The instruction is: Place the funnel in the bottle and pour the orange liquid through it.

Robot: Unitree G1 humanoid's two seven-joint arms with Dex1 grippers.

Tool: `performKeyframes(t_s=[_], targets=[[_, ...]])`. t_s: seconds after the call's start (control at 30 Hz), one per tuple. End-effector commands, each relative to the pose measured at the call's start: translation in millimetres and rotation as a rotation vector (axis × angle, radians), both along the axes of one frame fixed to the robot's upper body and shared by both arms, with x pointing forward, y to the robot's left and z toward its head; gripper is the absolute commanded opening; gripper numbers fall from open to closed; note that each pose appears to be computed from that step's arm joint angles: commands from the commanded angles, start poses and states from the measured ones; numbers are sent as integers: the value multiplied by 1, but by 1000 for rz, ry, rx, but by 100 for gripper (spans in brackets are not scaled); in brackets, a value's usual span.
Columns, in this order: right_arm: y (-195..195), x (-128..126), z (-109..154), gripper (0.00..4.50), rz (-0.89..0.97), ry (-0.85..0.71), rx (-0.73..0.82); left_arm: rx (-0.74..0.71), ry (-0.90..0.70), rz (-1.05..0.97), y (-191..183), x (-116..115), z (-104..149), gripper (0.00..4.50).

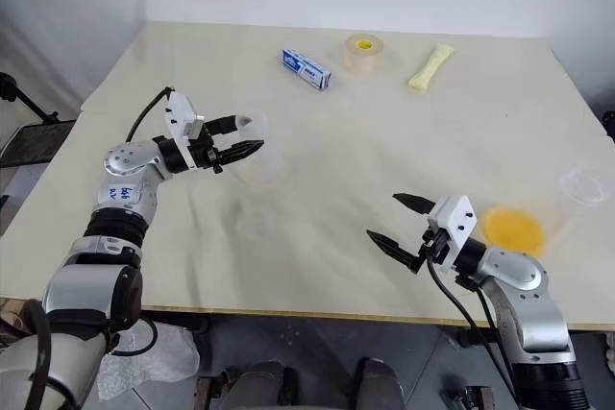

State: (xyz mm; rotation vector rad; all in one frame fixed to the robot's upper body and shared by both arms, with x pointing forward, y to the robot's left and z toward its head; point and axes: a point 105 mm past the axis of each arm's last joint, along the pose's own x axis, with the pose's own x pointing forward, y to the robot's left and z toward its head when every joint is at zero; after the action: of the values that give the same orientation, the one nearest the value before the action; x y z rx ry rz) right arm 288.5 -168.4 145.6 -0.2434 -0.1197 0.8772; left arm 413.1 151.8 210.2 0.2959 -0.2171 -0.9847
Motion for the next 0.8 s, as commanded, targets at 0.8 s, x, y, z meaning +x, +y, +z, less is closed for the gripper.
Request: performKeyframes(t_s=[0.8], targets=[[-34,-27,17,450,-38,-11,-15,123,-42,-514,-154,-38,32,237]])
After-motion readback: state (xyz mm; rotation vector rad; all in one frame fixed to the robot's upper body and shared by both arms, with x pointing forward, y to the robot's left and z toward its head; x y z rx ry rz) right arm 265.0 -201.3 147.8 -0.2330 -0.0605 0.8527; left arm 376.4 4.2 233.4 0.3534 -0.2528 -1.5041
